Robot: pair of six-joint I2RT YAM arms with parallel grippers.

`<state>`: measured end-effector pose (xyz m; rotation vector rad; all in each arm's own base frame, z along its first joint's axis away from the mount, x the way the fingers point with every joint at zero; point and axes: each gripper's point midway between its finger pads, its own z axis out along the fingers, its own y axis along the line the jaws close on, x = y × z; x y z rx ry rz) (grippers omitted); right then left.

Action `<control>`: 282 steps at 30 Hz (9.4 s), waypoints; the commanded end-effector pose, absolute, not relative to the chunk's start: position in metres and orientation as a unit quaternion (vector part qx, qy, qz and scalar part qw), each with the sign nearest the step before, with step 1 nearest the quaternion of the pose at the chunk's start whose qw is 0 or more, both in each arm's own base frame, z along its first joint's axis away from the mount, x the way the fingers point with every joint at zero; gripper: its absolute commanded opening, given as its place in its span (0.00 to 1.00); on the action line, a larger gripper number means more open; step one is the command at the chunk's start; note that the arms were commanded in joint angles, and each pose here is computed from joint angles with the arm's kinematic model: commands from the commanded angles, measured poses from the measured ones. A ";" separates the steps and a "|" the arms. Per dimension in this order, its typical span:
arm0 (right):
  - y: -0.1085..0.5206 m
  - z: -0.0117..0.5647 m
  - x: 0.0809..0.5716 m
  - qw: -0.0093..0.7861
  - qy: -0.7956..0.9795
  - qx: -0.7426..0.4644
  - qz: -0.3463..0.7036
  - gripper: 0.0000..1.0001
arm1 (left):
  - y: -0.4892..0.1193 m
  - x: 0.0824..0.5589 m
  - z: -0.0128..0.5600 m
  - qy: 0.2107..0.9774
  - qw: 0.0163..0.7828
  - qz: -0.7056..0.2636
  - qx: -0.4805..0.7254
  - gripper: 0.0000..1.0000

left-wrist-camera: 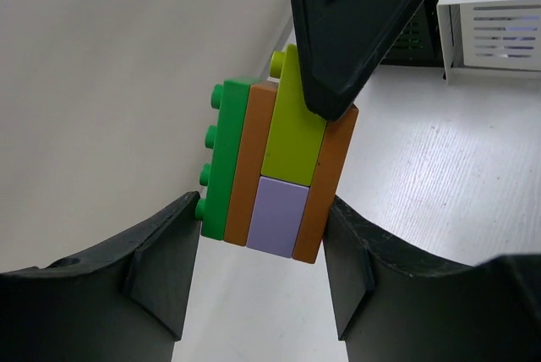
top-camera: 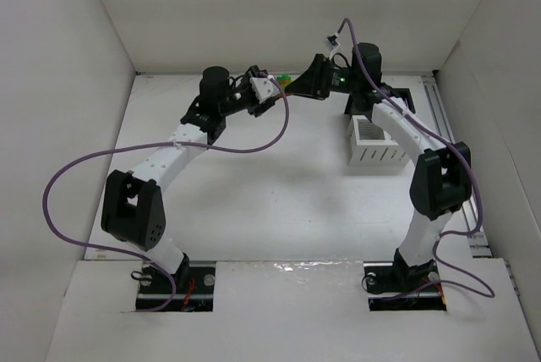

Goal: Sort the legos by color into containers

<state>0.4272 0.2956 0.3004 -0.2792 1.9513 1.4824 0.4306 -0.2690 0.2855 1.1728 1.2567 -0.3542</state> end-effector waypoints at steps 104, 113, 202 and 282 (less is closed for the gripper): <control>0.306 0.276 0.350 0.434 0.617 -0.564 0.338 0.00 | -0.274 0.325 0.278 0.434 0.424 -0.471 0.640 0.49; 0.311 0.283 0.351 0.444 0.606 -0.568 0.337 0.00 | -0.275 0.328 0.273 0.440 0.418 -0.475 0.637 0.49; 0.290 0.158 0.348 0.357 0.704 -0.493 0.367 0.36 | -0.244 0.376 0.292 0.494 0.435 -0.514 0.550 0.03; 0.319 0.290 0.348 0.517 0.564 -0.427 0.482 0.00 | -0.235 0.356 0.314 0.508 0.425 -0.524 0.536 0.03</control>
